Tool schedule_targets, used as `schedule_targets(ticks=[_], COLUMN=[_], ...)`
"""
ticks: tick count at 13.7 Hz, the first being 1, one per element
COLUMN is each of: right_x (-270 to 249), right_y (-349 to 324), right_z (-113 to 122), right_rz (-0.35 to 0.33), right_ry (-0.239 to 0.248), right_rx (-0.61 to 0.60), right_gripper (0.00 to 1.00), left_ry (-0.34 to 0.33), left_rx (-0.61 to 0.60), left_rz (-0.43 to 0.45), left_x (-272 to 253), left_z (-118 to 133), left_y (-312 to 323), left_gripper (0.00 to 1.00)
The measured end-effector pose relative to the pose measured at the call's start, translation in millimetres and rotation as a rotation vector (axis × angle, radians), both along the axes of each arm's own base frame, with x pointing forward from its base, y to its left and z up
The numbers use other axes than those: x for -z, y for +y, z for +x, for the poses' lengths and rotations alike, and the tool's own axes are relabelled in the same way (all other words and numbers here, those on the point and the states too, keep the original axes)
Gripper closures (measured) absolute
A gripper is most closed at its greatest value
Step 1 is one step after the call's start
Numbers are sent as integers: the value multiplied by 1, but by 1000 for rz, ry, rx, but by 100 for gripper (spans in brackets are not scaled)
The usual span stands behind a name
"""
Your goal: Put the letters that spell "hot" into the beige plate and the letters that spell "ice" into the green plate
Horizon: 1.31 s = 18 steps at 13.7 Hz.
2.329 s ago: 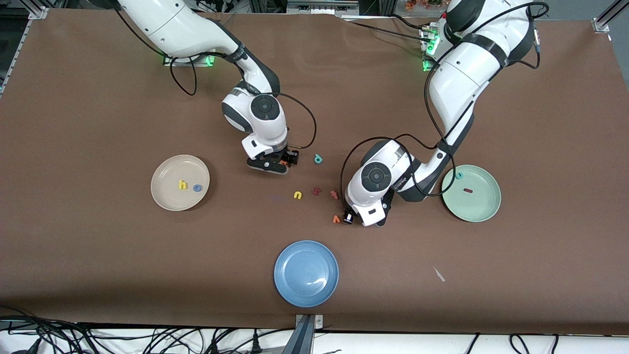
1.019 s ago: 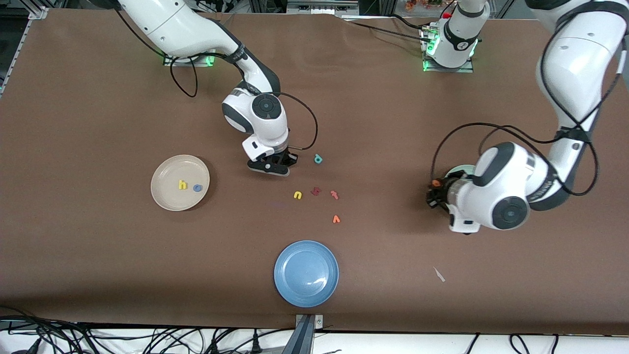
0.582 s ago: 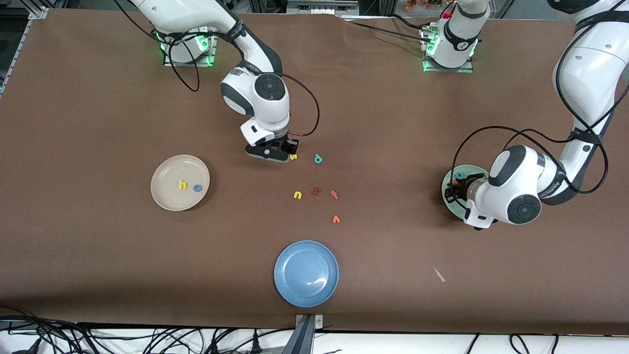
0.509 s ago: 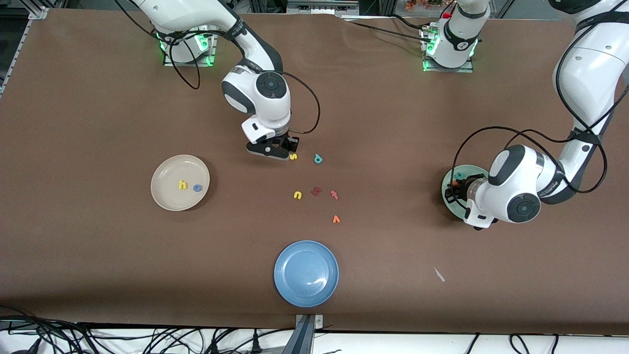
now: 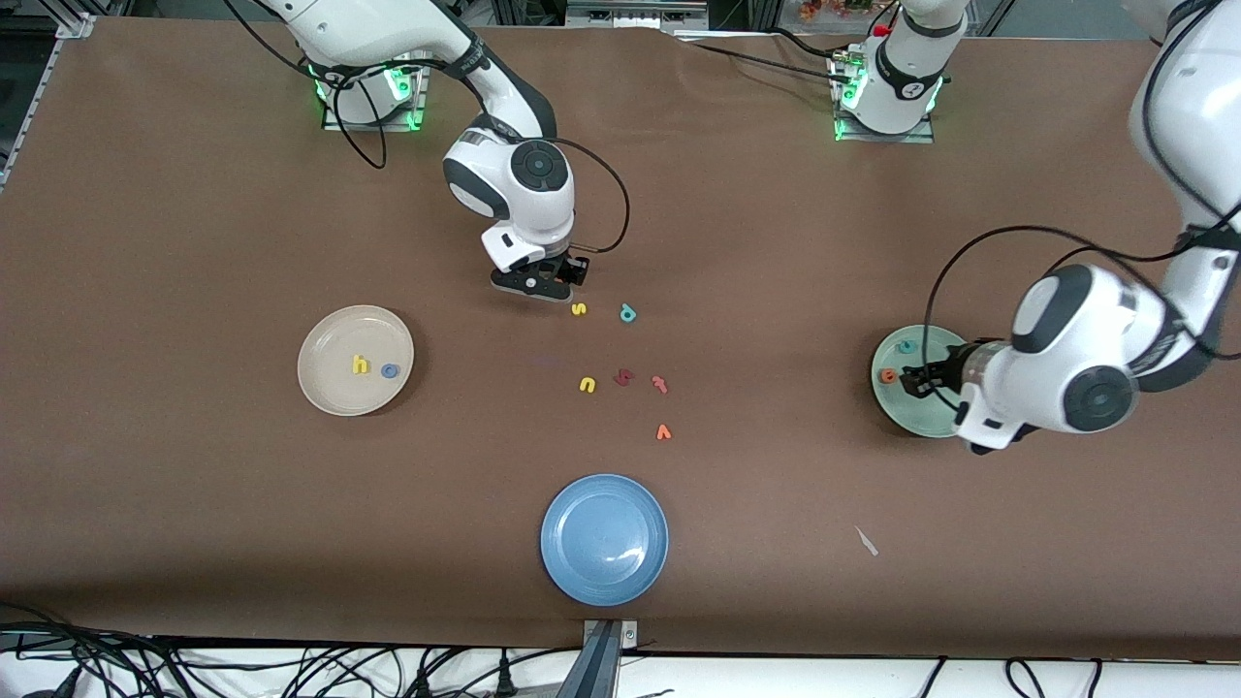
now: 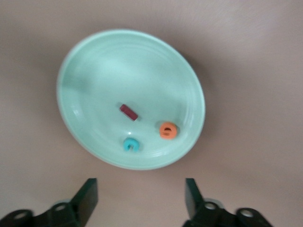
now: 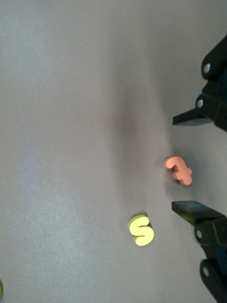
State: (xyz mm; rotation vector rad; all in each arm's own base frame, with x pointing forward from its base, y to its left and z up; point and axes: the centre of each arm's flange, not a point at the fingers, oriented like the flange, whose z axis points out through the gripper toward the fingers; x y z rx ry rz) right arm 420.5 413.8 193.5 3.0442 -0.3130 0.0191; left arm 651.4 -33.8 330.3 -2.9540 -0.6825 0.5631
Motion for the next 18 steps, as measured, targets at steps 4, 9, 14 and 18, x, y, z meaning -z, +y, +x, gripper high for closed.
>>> schedule_targets(ticks=[4,9,14,18], right_x=[14,20,19,18], right_y=[3,4,6,6], right_z=[-5,-7,-7,-7], right_rz=[15,6,11,7], right_ry=[13,4,-3,-11], right_rx=[2,-1,-3,-16], right_gripper=[30,42,63,82], left_ry=[-45,-62,12,46], left_rx=[45,79,201,214], left_rz=[22,29,39,-34], left_x=[-131,-195,-178,-190], left_z=[-9,-9,-2,0], left_y=[14,-11,-8,6], left_gripper=[0,1,1,1])
